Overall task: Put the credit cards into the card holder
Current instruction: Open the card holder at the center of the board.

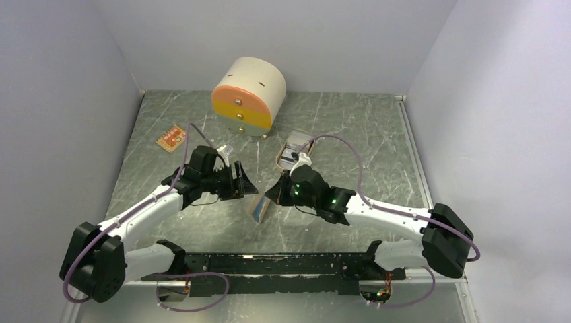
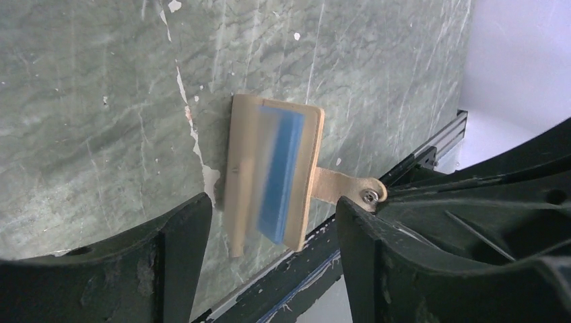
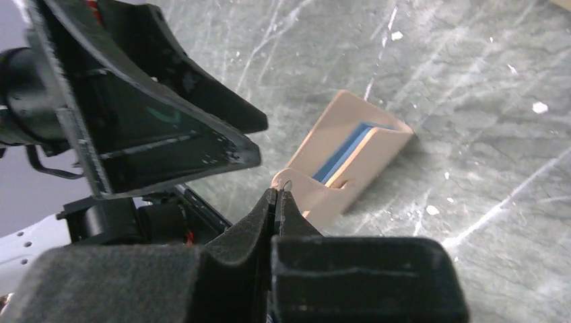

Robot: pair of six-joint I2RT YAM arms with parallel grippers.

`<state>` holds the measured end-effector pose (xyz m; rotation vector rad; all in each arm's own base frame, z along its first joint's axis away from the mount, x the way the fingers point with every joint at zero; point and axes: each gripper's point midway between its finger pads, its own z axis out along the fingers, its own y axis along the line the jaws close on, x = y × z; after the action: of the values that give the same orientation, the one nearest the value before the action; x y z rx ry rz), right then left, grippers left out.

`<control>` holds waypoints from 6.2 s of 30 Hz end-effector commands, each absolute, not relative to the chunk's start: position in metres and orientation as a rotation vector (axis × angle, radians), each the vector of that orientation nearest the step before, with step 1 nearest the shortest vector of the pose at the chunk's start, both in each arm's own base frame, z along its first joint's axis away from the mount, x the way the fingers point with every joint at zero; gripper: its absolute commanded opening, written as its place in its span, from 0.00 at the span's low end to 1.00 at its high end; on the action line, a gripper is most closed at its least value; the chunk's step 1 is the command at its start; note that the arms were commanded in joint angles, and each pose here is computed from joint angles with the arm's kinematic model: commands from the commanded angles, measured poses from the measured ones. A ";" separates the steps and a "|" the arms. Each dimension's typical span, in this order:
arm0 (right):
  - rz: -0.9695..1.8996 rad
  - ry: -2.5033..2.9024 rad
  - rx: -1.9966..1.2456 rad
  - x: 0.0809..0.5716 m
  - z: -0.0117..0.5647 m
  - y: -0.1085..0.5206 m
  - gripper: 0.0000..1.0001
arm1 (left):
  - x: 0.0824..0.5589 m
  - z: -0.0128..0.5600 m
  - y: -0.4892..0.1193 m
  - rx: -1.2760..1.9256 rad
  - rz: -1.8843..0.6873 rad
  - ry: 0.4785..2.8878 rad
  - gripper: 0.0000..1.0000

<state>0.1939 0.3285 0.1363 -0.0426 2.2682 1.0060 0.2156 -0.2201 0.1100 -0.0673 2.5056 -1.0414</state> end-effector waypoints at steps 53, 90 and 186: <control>0.659 2.418 0.136 0.184 0.053 0.233 0.00 | 0.198 0.061 -0.248 -0.090 -1.230 2.638 0.58; 0.690 2.414 0.144 0.183 0.055 0.236 0.00 | 0.200 0.054 -0.258 -0.089 -1.134 2.648 0.63; 0.663 2.501 0.111 0.164 0.008 0.266 0.22 | 0.199 0.058 -0.244 -0.075 -1.393 2.516 0.34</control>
<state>0.1652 0.2773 0.0190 0.1155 2.4776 0.7311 0.1970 -0.2394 0.0503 -0.1318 2.5595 -1.3540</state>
